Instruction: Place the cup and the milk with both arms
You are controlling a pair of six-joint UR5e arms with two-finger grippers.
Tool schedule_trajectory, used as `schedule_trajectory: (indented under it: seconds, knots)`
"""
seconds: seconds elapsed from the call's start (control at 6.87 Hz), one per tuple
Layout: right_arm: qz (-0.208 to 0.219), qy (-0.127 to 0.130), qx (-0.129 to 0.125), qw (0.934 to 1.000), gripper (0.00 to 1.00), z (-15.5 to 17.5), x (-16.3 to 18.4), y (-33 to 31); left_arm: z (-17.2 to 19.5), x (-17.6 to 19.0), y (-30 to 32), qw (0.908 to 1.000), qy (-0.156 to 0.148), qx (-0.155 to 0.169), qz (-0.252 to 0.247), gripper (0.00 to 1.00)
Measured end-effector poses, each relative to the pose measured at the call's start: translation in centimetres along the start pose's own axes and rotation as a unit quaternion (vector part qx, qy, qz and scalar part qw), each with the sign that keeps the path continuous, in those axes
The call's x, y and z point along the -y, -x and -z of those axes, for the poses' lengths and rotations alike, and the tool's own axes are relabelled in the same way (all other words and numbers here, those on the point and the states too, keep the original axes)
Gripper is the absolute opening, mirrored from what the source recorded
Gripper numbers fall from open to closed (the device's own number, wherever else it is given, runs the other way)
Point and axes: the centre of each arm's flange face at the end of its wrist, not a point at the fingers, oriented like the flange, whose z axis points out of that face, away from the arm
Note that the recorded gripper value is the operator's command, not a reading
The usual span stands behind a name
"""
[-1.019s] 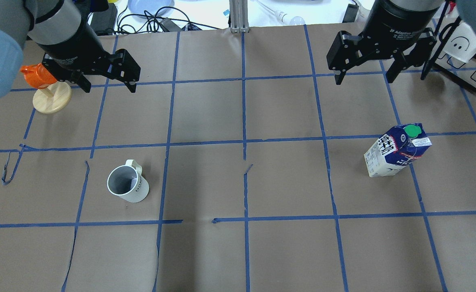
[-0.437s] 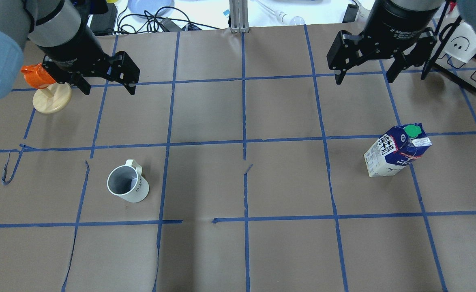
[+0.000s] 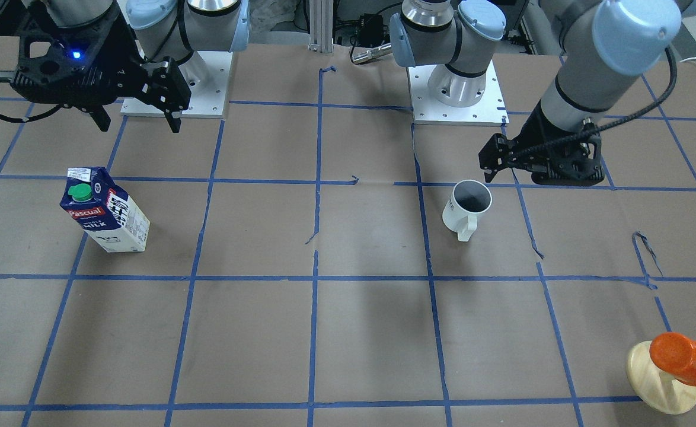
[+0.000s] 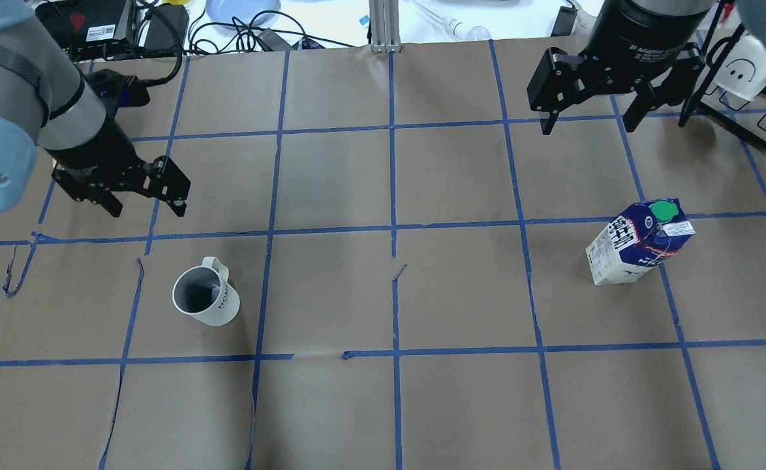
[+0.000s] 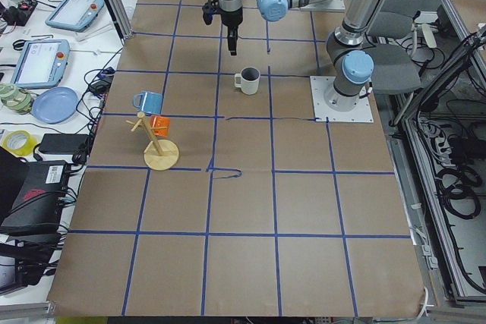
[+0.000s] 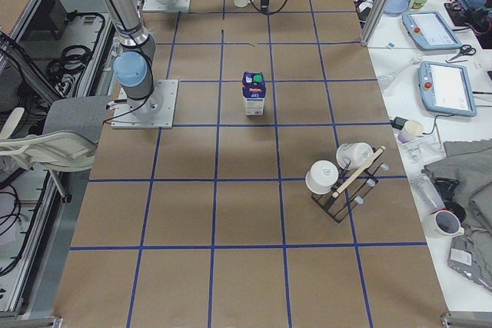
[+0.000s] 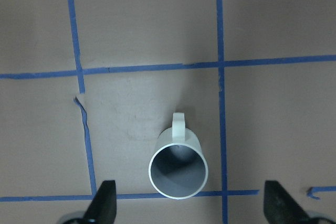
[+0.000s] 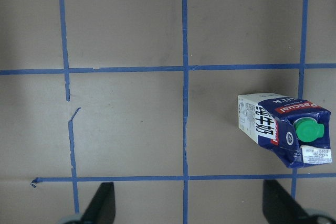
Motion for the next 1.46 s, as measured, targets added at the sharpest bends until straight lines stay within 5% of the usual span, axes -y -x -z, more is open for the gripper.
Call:
schedule_trajectory:
  seconds: [0.44,0.87,1.02,1.17,1.46]
  knots:
    - [-0.001,0.000,-0.002,1.0000,1.00,0.0,0.0,-0.1,-8.4,-1.6,1.9,0.9997,0.021,-0.012,-0.007,1.00]
    - [0.000,-0.001,-0.001,1.0000,1.00,0.1,0.0,-0.1,-13.0,-2.7,2.0,0.9990,0.041,-0.018,-0.002,0.99]
    - [0.000,-0.001,-0.001,1.0000,1.00,0.1,0.0,-0.1,-14.5,-3.3,1.8,0.9988,0.045,-0.019,-0.002,0.69]
    - [0.000,-0.001,0.000,1.0000,1.00,0.1,0.0,-0.1,-15.7,-3.9,1.6,0.9985,0.051,-0.020,0.000,0.11]
    - [0.000,-0.002,0.000,1.0000,1.00,0.2,0.0,-0.1,-16.1,-4.0,1.5,0.9992,0.038,-0.015,0.003,0.00]
